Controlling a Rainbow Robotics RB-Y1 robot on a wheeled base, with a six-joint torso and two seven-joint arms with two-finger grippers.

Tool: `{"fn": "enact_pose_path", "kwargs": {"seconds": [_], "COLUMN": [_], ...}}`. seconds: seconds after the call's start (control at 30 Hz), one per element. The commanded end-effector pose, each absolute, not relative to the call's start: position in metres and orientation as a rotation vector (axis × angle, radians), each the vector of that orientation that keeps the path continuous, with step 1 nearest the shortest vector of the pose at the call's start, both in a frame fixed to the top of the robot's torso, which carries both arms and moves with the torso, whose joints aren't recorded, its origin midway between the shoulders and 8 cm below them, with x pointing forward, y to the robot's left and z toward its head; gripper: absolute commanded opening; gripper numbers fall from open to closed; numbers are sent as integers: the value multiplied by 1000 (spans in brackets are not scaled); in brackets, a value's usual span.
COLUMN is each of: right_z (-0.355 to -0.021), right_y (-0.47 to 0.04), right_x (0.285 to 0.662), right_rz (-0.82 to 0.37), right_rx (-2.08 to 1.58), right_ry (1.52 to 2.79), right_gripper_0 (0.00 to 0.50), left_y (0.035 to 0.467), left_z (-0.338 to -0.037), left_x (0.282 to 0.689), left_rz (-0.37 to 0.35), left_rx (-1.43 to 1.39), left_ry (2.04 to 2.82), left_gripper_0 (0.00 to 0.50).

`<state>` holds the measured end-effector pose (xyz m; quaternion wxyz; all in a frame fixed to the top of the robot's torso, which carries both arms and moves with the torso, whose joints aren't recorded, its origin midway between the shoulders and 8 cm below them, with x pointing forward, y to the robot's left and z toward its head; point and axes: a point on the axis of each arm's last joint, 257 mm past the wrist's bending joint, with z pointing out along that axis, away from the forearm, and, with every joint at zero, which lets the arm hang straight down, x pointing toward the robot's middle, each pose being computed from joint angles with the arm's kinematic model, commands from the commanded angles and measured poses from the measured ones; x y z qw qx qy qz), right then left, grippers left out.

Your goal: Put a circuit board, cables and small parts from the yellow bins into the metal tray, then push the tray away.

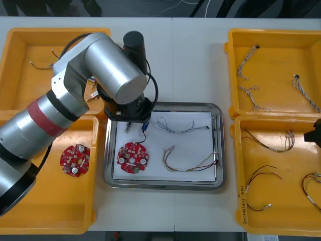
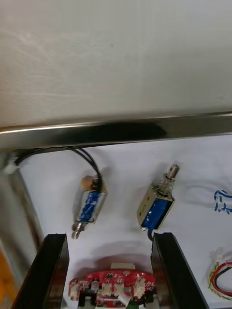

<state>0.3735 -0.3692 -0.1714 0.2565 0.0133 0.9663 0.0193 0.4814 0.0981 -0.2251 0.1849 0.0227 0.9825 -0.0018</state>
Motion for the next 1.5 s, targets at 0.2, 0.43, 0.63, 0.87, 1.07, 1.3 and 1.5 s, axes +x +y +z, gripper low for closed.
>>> {"fn": "enact_pose_path", "kwargs": {"seconds": [0.2, 0.43, 0.63, 0.87, 1.07, 1.3, 1.5], "right_z": [-152, -141, -133, -137, -149, -155, -165], "right_y": [-343, -299, -260, -218, -176, -123, -82], "right_x": [365, 365, 363, 366, 368, 372, 375], "right_rz": [-62, 67, 158, 132, 58, 100, 176], "right_rx": [-199, -366, -527, -729, -929, -1048, -1091], "right_ry": [2605, 2587, 2567, 2545, 2515, 2480, 2507], "right_gripper_0": [500, 500, 500, 500, 500, 500, 500], "left_y": [150, 177, 209, 250, 291, 334, 357], "left_z": [-137, -104, -84, -77, -81, -91, -105], "left_x": [490, 487, 492, 490, 478, 452, 426], "left_rz": [-40, -86, -66, -53, -21, 20, 41], "left_rx": [-95, -113, -162, -228, -197, -176, -161], "left_ry": [2718, 2688, 2652, 2635, 2638, 2654, 2664], "left_gripper_0": [500, 500, 500, 500, 500, 500, 500]}}
